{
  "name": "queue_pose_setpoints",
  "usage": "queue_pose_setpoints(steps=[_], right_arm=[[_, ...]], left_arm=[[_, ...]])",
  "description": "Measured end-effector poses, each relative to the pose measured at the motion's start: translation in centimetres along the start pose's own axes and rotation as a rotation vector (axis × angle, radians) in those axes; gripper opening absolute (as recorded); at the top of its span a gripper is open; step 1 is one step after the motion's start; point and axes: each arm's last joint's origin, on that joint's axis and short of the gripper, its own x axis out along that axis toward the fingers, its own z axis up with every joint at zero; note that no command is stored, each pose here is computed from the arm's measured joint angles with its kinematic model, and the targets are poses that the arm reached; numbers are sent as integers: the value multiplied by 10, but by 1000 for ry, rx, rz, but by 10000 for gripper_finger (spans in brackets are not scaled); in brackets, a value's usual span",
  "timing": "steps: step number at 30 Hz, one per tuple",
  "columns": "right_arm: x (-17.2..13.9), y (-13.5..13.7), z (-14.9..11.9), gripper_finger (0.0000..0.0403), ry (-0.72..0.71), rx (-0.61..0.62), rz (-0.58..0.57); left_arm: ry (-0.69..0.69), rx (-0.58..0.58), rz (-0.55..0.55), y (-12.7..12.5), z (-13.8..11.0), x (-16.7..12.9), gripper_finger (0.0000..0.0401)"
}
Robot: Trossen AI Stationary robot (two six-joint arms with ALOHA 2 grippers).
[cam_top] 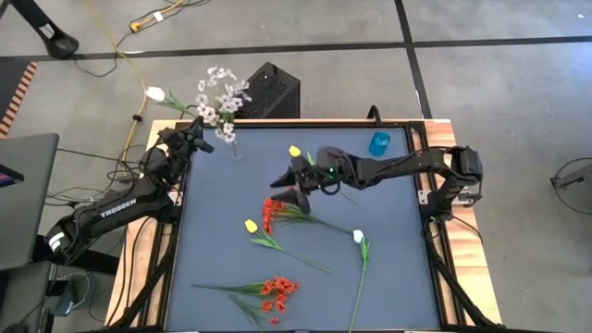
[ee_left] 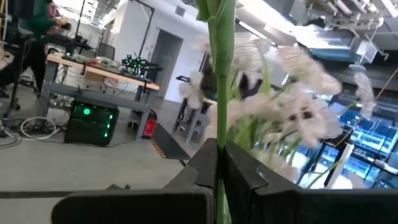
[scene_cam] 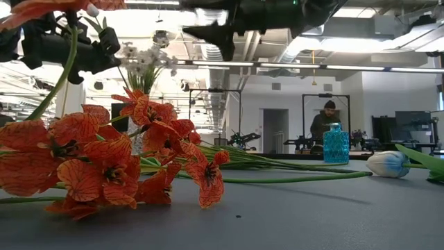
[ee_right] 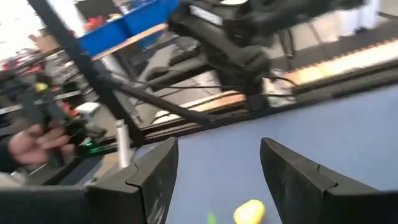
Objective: Sort flowers into vase by color
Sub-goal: Put the top white tulip flower into the transparent vase
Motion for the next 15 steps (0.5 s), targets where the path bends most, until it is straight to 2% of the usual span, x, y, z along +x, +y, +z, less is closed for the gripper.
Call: queue_pose_setpoints(steps=[8, 15], right_arm=[[-1, -13, 1, 255, -20, 6, -49], [-7, -34, 7, 255, -60, -103, -212]], left_arm=[[40, 24, 8, 1, -4, 0, 0], [45, 26, 8, 1, -4, 0, 0]])
